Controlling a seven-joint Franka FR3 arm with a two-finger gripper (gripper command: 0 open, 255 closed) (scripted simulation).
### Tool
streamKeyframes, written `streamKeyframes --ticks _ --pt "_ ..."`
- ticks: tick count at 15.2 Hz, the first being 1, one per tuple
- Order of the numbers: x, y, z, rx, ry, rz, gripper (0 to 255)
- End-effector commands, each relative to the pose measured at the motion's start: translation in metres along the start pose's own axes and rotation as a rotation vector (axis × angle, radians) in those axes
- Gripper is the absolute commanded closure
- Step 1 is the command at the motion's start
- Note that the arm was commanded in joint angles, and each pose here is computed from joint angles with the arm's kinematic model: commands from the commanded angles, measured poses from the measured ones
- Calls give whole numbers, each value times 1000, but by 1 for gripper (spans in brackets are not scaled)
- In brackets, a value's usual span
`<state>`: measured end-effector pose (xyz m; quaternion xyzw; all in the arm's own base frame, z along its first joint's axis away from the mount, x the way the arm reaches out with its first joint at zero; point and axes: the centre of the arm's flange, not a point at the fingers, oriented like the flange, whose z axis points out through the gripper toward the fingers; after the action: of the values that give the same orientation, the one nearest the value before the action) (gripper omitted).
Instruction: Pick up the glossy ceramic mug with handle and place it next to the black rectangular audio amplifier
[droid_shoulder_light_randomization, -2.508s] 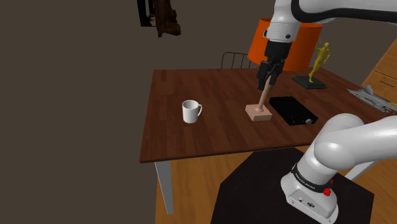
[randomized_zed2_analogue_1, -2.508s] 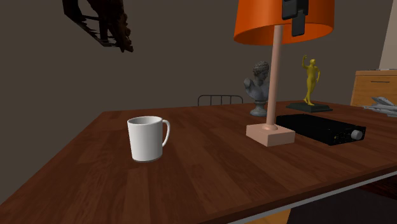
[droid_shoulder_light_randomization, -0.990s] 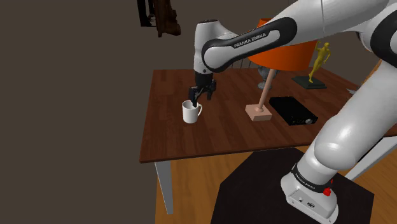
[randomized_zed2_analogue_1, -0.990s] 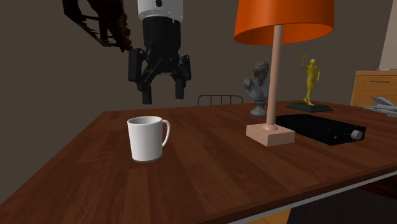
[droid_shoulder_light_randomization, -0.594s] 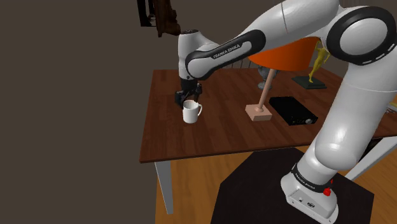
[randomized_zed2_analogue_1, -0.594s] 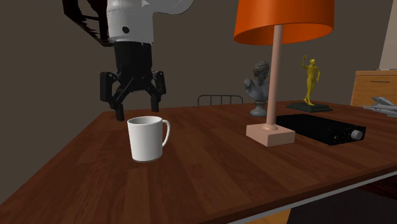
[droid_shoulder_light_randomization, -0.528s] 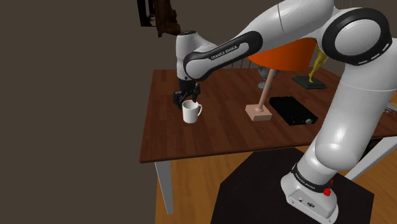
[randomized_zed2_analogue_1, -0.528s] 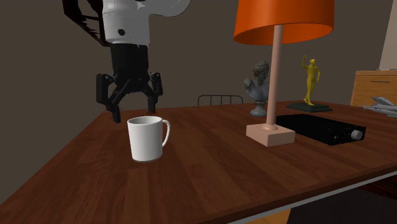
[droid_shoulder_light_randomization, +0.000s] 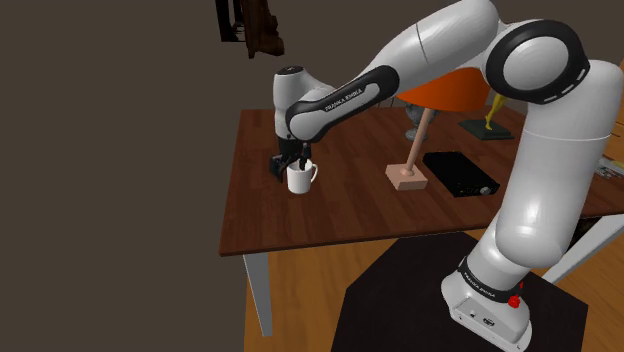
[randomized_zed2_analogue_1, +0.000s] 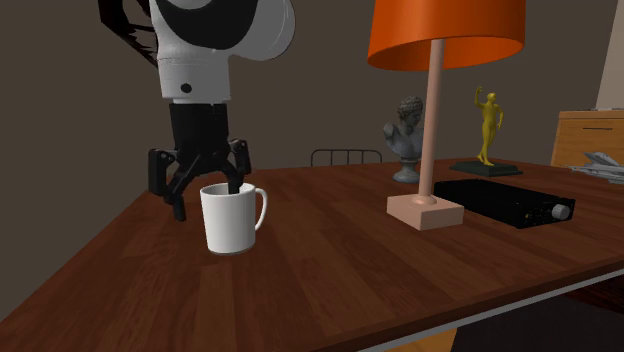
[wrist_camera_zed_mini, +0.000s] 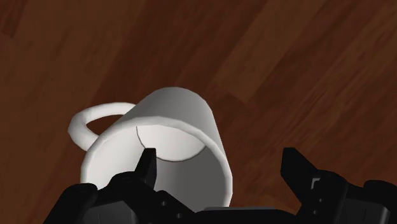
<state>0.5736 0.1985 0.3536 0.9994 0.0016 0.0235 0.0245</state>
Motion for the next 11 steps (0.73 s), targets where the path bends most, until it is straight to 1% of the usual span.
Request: streamKeyframes --ticks 1,7,8,11 --pt "1 0 4 0 0 0 0" --pt "1 0 4 0 0 0 0" --pt "1 0 4 0 0 0 255" --pt "1 0 4 0 0 0 255"
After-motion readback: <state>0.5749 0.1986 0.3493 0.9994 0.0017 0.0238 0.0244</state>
